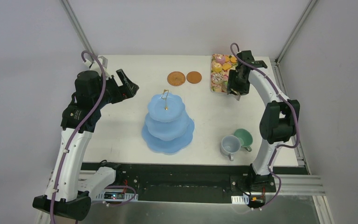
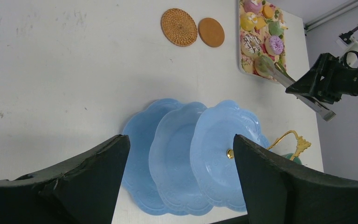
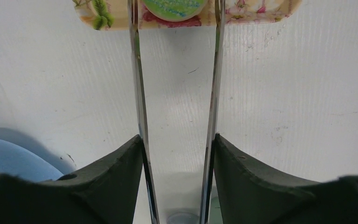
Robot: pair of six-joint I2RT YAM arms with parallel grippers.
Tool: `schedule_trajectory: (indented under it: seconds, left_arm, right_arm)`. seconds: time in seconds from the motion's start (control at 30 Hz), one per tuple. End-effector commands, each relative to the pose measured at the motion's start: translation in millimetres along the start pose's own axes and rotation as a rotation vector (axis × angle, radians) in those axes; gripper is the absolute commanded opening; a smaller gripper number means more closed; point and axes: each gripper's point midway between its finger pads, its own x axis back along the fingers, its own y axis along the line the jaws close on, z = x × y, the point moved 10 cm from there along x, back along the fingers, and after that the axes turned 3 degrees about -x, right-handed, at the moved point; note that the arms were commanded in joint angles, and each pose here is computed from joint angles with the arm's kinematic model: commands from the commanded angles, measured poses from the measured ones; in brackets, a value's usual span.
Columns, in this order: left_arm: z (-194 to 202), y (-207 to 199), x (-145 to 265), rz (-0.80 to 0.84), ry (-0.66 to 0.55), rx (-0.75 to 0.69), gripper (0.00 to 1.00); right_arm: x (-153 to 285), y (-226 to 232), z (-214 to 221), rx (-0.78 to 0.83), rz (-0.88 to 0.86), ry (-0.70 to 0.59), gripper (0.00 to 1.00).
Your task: Serve the afternoon tea
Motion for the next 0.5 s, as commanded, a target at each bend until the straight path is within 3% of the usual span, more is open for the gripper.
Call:
schedule_trajectory:
  seconds: [0.0, 0.47]
  left_arm:
    - [-11, -5, 12, 0.027, -0.058, -0.029, 0.85]
    - [-9, -6, 14, 0.044, -0.060, -0.023, 0.85]
  right_arm:
    - [10, 1, -8, 0.032, 0.053, -0.040, 0.56]
    - [38, 0, -6, 0.015, 0.031, -0.159, 0.39]
